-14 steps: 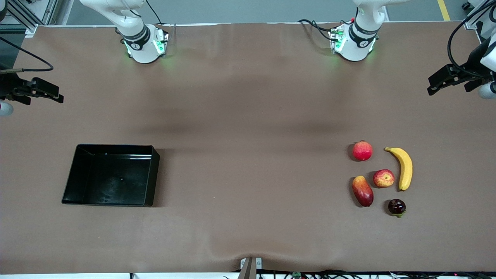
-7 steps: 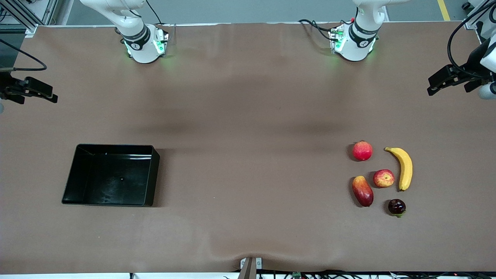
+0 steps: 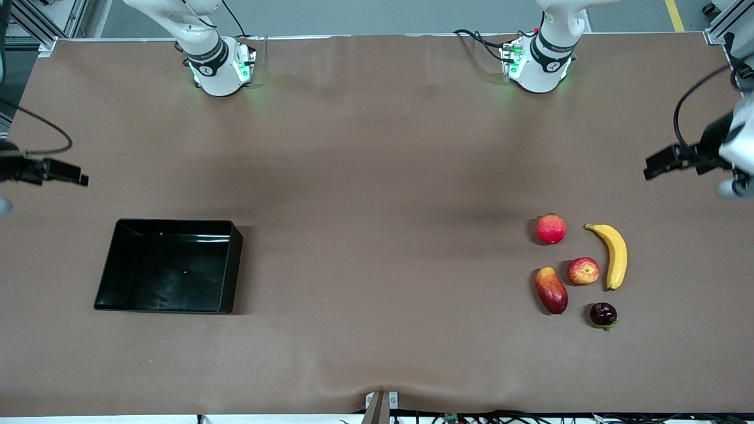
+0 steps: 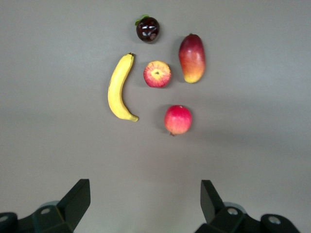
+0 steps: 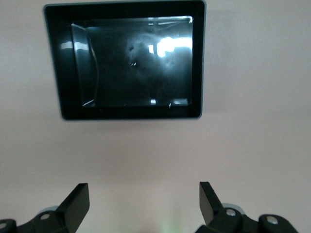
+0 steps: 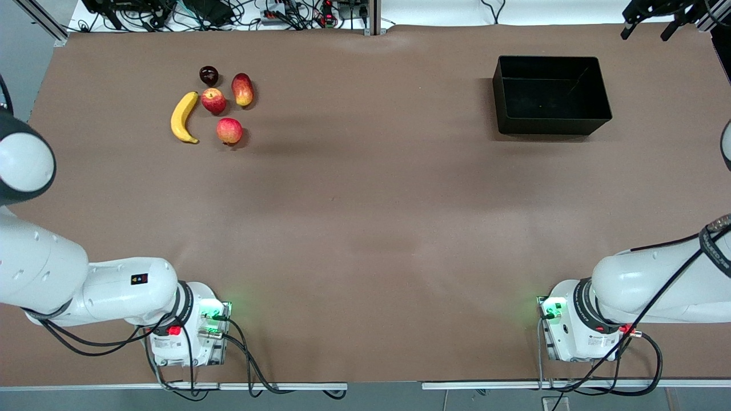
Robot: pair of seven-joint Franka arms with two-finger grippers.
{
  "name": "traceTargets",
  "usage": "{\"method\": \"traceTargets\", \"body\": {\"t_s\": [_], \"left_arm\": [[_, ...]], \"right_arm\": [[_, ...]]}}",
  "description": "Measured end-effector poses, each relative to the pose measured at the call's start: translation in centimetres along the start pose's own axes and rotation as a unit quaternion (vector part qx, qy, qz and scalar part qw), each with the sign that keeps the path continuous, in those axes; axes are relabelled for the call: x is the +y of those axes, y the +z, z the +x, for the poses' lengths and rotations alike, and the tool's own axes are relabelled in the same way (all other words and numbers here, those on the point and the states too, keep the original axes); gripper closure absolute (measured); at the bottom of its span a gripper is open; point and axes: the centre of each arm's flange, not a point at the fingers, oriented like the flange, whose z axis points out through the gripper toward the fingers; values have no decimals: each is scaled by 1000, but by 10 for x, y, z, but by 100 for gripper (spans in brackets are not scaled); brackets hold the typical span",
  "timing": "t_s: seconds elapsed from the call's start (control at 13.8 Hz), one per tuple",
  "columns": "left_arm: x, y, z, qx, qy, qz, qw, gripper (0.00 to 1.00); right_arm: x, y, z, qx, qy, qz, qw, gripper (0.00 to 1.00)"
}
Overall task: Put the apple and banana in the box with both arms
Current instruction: 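Move the left gripper toward the fruit while the right gripper reaches the box, then grasp the yellow-red apple with the left gripper while the right gripper grips the box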
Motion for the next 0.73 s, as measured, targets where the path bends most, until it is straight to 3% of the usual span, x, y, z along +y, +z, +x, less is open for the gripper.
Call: {"method": "traceTargets", "body": {"t_s": [0.22, 0.73], "left_arm": [[-12, 52, 33, -13, -9, -7, 1000, 0], [-16, 162, 91, -7, -16, -25, 1000, 0]], "right_arm": [[30, 46, 35, 17, -17, -2, 1000, 0], [67, 149, 84, 19, -26, -4, 999, 0]]}}
